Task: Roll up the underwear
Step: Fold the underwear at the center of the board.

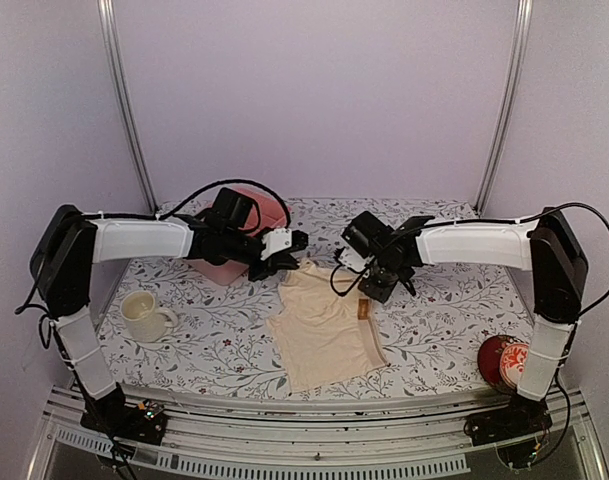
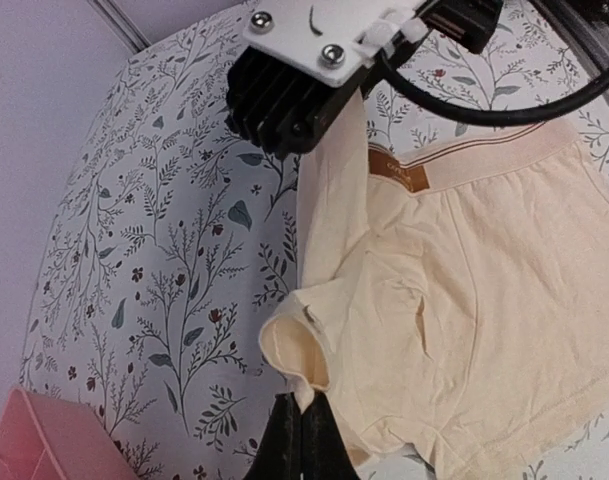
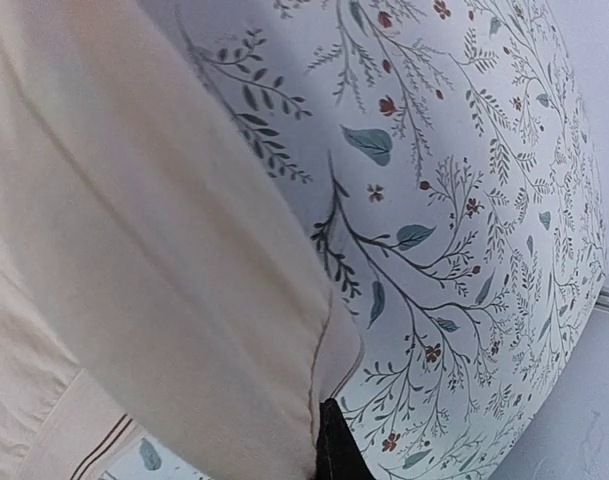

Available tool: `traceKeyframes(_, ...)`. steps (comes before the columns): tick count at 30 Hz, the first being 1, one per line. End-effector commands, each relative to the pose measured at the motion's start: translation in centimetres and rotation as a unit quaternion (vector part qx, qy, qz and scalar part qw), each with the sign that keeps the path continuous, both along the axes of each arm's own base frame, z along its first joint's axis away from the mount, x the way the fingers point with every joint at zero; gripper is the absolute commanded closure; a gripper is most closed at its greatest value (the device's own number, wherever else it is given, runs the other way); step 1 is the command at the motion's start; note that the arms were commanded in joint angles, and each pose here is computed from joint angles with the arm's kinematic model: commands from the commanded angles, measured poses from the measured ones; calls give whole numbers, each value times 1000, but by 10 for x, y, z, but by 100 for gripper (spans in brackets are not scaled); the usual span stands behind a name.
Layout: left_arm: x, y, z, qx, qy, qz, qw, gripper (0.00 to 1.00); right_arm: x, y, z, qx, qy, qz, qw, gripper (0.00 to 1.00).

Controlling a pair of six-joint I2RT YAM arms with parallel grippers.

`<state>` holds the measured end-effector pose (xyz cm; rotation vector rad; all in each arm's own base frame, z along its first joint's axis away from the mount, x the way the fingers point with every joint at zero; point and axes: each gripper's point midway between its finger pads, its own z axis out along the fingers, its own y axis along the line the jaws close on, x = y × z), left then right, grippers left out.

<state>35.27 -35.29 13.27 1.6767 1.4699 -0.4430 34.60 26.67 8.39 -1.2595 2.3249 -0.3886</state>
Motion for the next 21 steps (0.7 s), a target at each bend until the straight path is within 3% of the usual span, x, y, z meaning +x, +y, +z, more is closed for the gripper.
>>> traceKeyframes(1,-28,7,8,-17,-3,-51,999,100,-47,4,-2,-17,17,15,1000,97)
traceKeyframes(11,-103,22,-9,-19,-25,-148,988,100,-104,-4,-25,-59,37,21,997,97)
traceKeyframes(21,-155,20,-27,3,-15,-188,982,100,-134,-13,-32,-82,55,38,994,97)
